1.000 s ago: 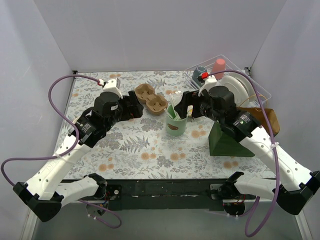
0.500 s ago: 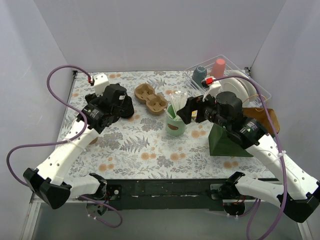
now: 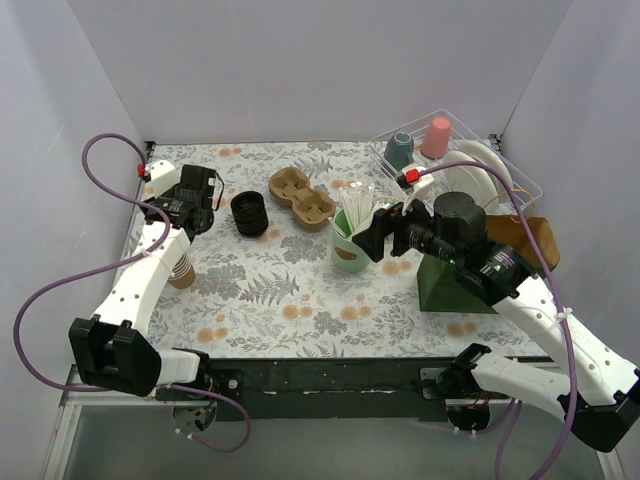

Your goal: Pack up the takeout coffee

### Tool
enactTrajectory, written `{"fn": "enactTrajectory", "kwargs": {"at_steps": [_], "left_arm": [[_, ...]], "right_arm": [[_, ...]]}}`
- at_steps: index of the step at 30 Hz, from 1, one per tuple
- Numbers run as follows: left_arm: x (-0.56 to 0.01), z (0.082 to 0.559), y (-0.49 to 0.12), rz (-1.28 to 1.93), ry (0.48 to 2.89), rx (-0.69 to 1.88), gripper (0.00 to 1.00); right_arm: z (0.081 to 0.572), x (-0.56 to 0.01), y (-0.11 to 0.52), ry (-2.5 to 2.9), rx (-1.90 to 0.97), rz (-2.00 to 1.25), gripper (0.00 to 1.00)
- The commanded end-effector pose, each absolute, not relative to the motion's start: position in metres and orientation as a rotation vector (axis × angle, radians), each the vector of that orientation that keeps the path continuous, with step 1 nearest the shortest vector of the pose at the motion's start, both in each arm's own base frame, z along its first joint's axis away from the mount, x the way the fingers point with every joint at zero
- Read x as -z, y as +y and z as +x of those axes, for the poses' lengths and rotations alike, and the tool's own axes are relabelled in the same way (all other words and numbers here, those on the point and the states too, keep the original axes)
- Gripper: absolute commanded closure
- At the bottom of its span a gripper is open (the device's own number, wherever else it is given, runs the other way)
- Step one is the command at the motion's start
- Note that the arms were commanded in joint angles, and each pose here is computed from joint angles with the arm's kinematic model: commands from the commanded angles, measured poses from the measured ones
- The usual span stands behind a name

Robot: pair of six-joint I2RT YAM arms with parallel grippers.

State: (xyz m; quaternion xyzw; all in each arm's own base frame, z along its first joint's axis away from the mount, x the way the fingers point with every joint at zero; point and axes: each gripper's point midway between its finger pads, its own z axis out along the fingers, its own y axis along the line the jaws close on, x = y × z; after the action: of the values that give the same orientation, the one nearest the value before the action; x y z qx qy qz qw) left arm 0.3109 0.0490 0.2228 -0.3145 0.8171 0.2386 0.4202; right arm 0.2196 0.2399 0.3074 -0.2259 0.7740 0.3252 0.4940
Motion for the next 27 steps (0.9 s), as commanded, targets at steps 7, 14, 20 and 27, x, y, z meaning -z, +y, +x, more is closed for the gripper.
{"fn": "enactTrajectory", "kwargs": {"at_steps": [7, 14, 20, 27], "left_arm": [[-0.199, 0.308, 0.057, -0.823, 2.068, -0.566, 0.62], [-0.185, 0.307, 0.057, -0.838, 2.097, -0.556, 0.68], [-0.187, 0.305, 0.060, -0.836, 2.087, -0.584, 0.78], [-0.192, 0.303, 0.066, -0.829, 2.071, -0.621, 0.76]], "right_arm": [[0.219, -0.328, 0.244, 1.771, -0.804, -0.600, 0.18], [0.216, -0.326, 0.247, 1.772, -0.824, -0.621, 0.22], [0.216, -0.323, 0.246, 1.779, -0.821, -0.624, 0.23], [0.215, -0.320, 0.247, 1.789, -0.826, -0.627, 0.23]]}}
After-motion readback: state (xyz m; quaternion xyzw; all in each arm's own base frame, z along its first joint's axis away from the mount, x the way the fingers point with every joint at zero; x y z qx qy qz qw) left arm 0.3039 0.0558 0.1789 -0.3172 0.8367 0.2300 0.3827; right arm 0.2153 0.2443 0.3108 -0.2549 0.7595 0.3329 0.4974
